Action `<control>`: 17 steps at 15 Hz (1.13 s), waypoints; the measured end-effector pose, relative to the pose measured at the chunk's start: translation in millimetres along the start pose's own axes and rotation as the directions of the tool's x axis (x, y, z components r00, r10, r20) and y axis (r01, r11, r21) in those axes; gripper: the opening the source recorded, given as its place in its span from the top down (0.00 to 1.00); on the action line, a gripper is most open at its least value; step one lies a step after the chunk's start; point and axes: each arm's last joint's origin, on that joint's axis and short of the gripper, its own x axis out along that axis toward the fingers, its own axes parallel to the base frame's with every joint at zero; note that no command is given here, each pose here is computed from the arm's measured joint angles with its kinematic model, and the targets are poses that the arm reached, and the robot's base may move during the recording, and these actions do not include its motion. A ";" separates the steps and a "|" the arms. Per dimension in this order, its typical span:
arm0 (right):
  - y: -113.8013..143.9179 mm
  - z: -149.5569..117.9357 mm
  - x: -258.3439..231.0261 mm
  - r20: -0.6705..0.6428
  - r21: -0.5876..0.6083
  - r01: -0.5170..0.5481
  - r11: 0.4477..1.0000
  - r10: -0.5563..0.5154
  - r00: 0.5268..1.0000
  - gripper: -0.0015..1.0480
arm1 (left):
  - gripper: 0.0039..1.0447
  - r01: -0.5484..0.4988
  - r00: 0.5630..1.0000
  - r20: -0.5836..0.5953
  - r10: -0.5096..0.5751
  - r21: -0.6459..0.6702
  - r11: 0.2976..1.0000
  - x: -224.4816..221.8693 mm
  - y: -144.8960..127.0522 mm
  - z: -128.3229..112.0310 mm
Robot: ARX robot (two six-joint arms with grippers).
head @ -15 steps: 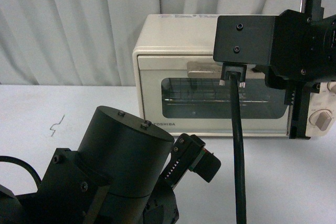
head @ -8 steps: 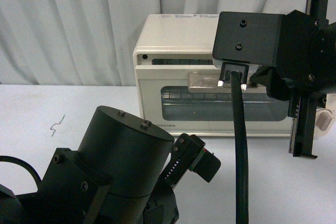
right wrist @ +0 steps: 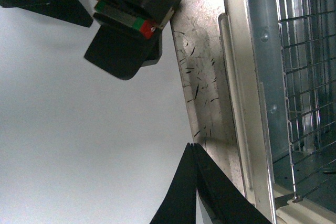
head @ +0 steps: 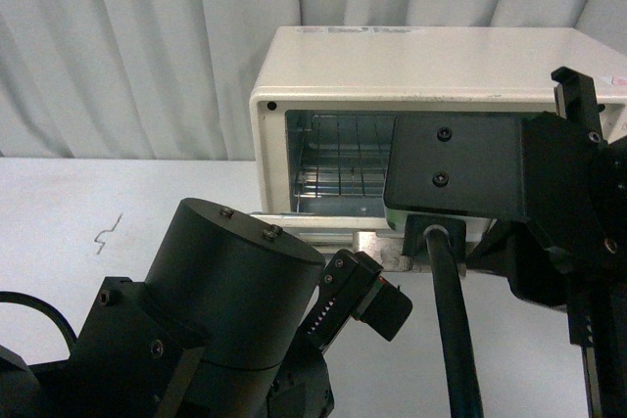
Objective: Open oven
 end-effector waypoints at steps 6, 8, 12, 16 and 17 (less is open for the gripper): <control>-13.9 20.3 -37.1 0.110 0.029 0.045 0.999 -0.048 0.993 0.69 | 0.06 -0.001 1.000 0.001 0.001 0.000 1.000 0.0 0.0 0.0; -8.9 14.1 -31.8 0.085 0.303 0.455 0.837 -0.499 0.862 0.81 | 0.06 0.000 1.000 0.004 0.000 0.001 1.000 0.0 -0.2 0.0; 26.4 -50.2 -61.5 -0.029 0.859 0.455 0.237 -0.863 0.504 0.98 | 0.06 -0.003 1.000 0.009 0.003 -0.002 1.000 0.0 0.3 0.7; 62.5 -85.2 -73.6 -0.013 0.920 0.342 0.192 -0.856 0.517 0.98 | 0.06 -0.002 1.000 0.008 0.002 -0.002 1.000 0.0 0.2 0.8; 67.1 -89.0 -79.9 -0.002 0.923 0.333 0.190 -0.867 0.499 0.98 | 0.06 -0.002 1.000 0.008 0.002 -0.001 1.000 0.0 0.2 0.8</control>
